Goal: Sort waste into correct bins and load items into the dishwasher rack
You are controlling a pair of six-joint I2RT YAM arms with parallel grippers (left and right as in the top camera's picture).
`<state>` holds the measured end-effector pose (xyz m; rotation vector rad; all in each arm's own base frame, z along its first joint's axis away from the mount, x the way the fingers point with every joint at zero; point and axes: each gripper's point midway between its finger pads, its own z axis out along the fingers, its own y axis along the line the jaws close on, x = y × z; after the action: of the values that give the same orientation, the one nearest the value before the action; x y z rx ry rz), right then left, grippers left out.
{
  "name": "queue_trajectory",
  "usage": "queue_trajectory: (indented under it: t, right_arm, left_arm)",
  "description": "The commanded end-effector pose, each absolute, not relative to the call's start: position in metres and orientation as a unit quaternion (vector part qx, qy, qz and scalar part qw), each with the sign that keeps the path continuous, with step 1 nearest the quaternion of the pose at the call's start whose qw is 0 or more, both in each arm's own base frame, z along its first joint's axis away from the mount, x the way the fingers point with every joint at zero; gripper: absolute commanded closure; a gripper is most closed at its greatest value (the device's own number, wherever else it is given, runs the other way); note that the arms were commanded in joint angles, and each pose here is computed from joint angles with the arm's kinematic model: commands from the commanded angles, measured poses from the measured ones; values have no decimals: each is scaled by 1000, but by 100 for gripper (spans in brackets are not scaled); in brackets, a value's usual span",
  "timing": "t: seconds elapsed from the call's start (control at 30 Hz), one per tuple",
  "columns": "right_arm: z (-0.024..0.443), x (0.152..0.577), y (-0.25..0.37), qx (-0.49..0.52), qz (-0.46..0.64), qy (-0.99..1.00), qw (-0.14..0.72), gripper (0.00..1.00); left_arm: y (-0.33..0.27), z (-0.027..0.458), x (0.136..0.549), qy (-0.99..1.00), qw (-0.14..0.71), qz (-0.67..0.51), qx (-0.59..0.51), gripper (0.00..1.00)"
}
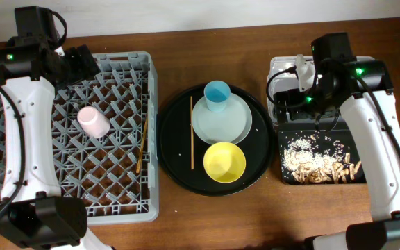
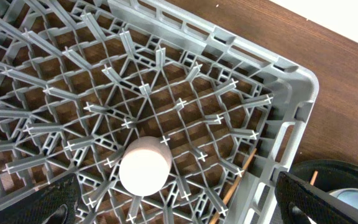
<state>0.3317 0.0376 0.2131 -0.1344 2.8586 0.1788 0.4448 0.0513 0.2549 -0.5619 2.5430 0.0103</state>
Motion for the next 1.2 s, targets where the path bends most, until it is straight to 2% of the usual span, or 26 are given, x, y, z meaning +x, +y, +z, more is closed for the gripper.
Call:
queue_trajectory:
  t: [0.0,0.8,0.93,0.97,1.0,1.03,1.1,1.17]
  right_arm:
    - [218,331,42,-49,67,986,143,1]
    - [218,331,42,-49,67,986,143,1]
    - [218,331,42,-49,67,986,143,1]
    - [218,331,42,-49,67,986,143,1]
    - [218,331,42,-49,67,986,143,1]
    - [218,331,42,-49,67,986,143,1]
    - [218,331,42,-49,67,986,143,1]
    - [218,331,42,-49,67,986,143,1]
  left_arm:
    - [53,269,443,938,282,1,-202,1]
    - [53,270,444,936,286,0,-204,1]
    - [9,262,430,950,233,-113,-173,1]
    - [-7,258,419,959,207,-143,-132,10]
    - [-20,251,406,967,177,-154,-99,47]
    - [-27,246,396,972,157,-151,-82,57]
    - [-46,237,383,979,127,-151,-53,87]
    - [-65,230,373,984,105,-140,-27,87]
